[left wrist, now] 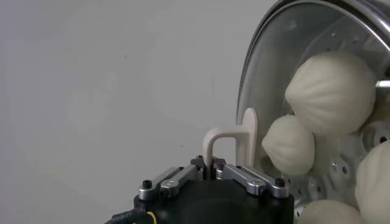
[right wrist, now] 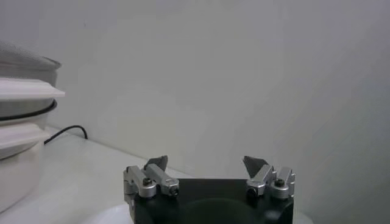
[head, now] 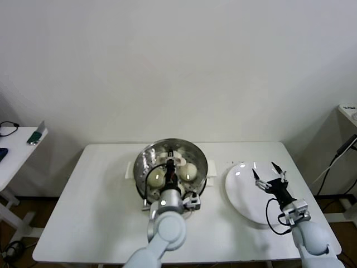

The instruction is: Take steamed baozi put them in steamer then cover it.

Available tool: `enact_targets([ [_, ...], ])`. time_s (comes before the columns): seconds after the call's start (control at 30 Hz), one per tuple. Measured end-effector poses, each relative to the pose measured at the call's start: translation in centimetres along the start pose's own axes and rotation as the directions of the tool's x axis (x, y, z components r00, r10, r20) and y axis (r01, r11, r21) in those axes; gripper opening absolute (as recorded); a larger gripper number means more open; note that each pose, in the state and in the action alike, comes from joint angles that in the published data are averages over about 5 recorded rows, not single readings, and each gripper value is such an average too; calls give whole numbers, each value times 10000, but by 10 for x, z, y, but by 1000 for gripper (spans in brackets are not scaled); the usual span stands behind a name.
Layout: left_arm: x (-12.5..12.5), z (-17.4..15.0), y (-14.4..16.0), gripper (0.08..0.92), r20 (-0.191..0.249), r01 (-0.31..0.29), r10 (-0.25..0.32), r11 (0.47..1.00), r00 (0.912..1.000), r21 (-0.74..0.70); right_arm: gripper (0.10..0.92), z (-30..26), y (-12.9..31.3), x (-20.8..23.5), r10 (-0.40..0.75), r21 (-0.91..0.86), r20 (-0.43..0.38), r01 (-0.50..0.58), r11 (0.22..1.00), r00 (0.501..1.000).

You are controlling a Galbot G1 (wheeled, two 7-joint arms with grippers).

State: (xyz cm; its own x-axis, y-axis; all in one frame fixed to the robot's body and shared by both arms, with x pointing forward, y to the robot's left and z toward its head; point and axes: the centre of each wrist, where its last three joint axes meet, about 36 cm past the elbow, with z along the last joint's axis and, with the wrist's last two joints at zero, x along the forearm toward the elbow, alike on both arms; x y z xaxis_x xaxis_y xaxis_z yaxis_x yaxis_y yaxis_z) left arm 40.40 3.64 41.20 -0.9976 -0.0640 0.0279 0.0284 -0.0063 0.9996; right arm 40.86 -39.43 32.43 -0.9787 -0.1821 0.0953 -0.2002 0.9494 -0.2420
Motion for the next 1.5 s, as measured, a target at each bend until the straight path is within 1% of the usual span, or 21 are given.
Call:
enact_targets([
  [0.17, 0, 0, -1, 152, 58, -47, 47, 10000, 10000, -5, 823, 0, -1, 1, -9, 6, -9, 9, 10000, 10000],
  [0.27, 1, 0, 0, 195, 87, -105, 104, 9999, 9999, 73, 823, 0, -3, 1, -15, 19, -25, 15, 10000, 10000],
  [0.6, 5, 10, 14, 483, 230, -279, 264, 9974, 9994, 658, 823, -5, -4, 2, -3, 41, -280, 4, 10000, 9996],
  [0.77, 15, 22, 24, 621, 352, -431, 394, 9929, 9986, 1112, 823, -8, -5, 1, 49, 75, -598, -45, 10000, 9982],
  [0.9, 25, 36, 33, 741, 497, -459, 388, 9876, 9980, 1499, 823, -11, -6, -2, 70, 110, -777, -61, 9999, 9970],
  [1.0, 34, 47, 39, 802, 655, -434, 318, 9821, 9973, 1832, 823, -14, -6, -5, 73, 103, -818, -65, 9999, 9966],
  [1.13, 45, 63, 46, 821, 911, -338, 128, 9720, 9958, 2324, 823, -18, -5, -8, 74, 25, -844, -72, 10000, 9964],
  [1.23, 52, 78, 50, 822, 1188, -251, -81, 9611, 9929, 2752, 823, -22, -6, -10, 80, -2, -857, -80, 10000, 9963],
  [1.33, 57, 94, 50, 823, 1516, -238, -273, 9454, 9881, 3249, 823, -25, -7, -12, 72, 3, -876, -72, 10000, 9961],
  [1.5, 66, 120, 45, 823, 2091, -463, -494, 9021, 9767, 4291, 823, -27, -5, -13, 33, -3, -885, -33, 10000, 9961],
])
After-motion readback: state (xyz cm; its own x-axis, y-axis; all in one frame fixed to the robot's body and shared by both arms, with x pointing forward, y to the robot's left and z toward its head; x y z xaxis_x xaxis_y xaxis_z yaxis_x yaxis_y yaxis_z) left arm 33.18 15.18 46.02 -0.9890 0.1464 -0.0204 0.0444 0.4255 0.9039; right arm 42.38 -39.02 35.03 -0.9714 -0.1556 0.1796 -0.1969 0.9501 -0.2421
